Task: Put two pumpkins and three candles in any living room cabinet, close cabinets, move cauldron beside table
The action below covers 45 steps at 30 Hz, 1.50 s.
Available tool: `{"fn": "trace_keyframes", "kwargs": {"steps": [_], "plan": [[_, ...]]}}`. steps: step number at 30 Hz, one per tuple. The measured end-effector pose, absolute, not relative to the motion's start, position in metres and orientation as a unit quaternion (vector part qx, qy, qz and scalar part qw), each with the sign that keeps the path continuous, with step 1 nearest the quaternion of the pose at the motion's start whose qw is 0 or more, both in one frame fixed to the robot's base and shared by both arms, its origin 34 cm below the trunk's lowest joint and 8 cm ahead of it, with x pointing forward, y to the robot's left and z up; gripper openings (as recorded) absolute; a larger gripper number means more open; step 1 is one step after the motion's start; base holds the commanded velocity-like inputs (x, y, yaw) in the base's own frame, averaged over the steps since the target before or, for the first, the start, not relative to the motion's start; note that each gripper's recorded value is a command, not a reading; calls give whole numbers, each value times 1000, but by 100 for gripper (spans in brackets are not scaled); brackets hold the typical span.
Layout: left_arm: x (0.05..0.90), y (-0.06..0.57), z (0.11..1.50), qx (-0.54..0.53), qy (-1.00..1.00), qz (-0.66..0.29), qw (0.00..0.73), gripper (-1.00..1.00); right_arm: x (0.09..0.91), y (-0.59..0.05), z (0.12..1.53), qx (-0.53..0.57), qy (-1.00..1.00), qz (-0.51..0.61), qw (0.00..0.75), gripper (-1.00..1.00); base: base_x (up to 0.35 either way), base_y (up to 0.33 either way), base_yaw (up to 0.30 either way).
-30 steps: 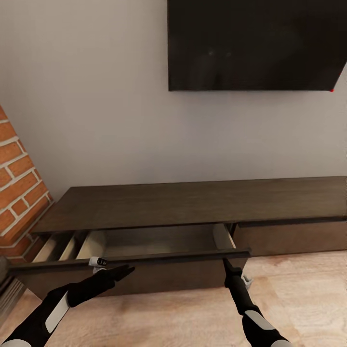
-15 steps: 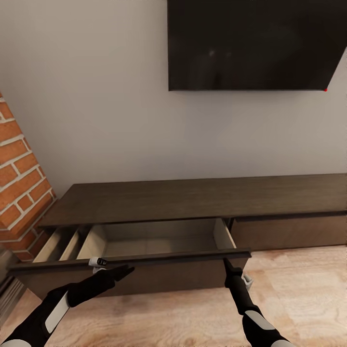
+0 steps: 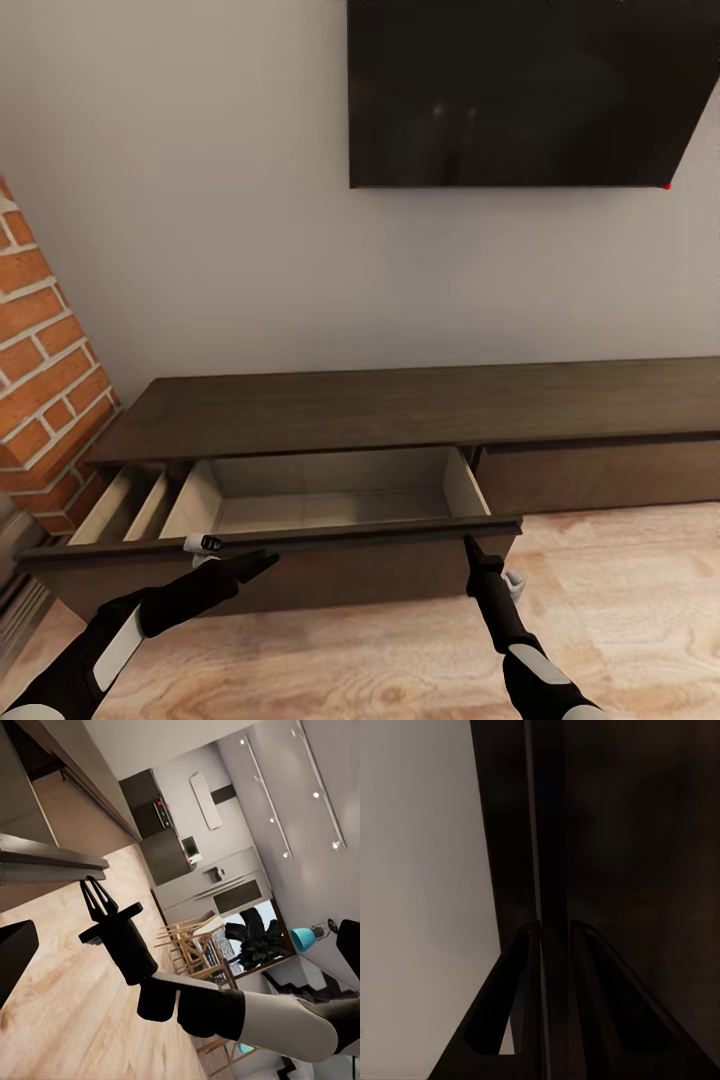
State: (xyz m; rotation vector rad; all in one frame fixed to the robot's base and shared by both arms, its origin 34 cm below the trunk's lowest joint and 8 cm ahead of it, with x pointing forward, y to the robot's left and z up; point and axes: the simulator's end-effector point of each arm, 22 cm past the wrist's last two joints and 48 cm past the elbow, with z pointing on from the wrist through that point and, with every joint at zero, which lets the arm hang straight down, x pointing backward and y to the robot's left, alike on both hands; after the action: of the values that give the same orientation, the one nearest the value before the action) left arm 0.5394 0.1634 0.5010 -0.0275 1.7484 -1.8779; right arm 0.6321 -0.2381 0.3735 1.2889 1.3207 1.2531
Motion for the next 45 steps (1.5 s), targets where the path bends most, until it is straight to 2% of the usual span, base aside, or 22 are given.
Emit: {"fn": "trace_keyframes", "kwargs": {"steps": [45], "plan": [[539, 162, 501, -10, 653, -702, 283, 100, 632, -241, 374, 520, 531, 503, 441, -100, -67, 0, 0]]}}
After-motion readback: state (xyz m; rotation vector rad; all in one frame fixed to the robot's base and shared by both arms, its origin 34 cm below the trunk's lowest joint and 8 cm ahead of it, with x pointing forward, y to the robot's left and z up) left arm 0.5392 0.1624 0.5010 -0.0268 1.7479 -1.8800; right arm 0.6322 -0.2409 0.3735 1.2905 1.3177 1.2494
